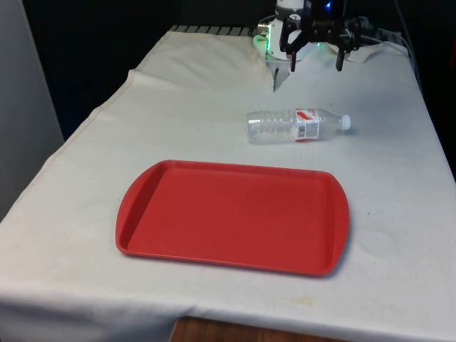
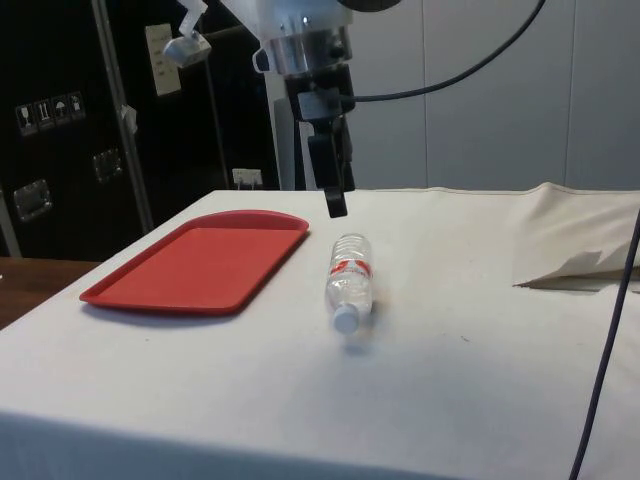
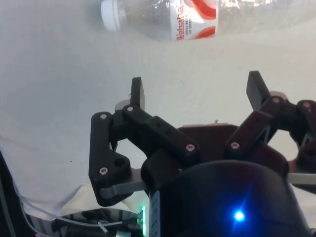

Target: Place the bottle upright on the tray.

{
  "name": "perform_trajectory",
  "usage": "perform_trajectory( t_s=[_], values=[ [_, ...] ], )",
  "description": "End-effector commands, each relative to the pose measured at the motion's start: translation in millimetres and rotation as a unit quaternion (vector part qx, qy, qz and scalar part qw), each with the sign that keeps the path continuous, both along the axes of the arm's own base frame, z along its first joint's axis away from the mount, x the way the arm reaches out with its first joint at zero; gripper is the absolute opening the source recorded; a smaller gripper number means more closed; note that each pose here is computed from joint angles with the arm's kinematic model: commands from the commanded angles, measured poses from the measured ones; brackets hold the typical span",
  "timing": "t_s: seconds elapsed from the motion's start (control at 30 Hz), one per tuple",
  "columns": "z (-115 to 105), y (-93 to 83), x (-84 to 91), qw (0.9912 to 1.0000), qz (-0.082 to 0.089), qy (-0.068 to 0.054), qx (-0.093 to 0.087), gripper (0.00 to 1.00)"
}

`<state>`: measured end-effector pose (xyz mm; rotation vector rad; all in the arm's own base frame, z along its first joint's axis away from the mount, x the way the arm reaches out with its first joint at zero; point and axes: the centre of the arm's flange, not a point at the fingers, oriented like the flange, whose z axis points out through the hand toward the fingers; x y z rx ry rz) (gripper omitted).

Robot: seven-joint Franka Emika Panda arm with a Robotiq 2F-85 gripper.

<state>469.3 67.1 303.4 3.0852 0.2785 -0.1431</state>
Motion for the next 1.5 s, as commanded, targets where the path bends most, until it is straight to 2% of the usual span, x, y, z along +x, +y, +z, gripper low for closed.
perform_trajectory(
  t_s=[0.0, 0.43, 0.47, 0.8, 1.0, 1.03, 1.27, 1.3, 1.47],
  values=[
    [0.0, 0.0, 1.3, 0.99998, 0.005, -0.002, -0.003, 1.00],
    [-1.2, 0.2, 2.2, 0.99961, 0.027, 0.003, -0.007, 1.00],
    [-0.1, -0.1, 1.7, 0.99970, 0.024, 0.001, -0.004, 1.00],
    [-8.1, -1.2, 1.6, 0.99918, 0.040, 0.005, -0.007, 1.00],
    [-14.1, -5.5, 1.9, 0.99867, 0.050, 0.011, -0.007, 1.00],
    [-12.6, -4.5, 1.5, 0.99880, 0.047, 0.013, -0.004, 1.00],
    [-17.2, -6.8, 2.5, 0.99751, 0.067, 0.016, -0.013, 1.00],
    [-16.3, -6.3, 1.4, 0.99774, 0.064, 0.018, -0.009, 1.00],
    [-19.7, -6.9, 1.8, 0.99661, 0.079, 0.019, -0.013, 1.00]
  ],
)
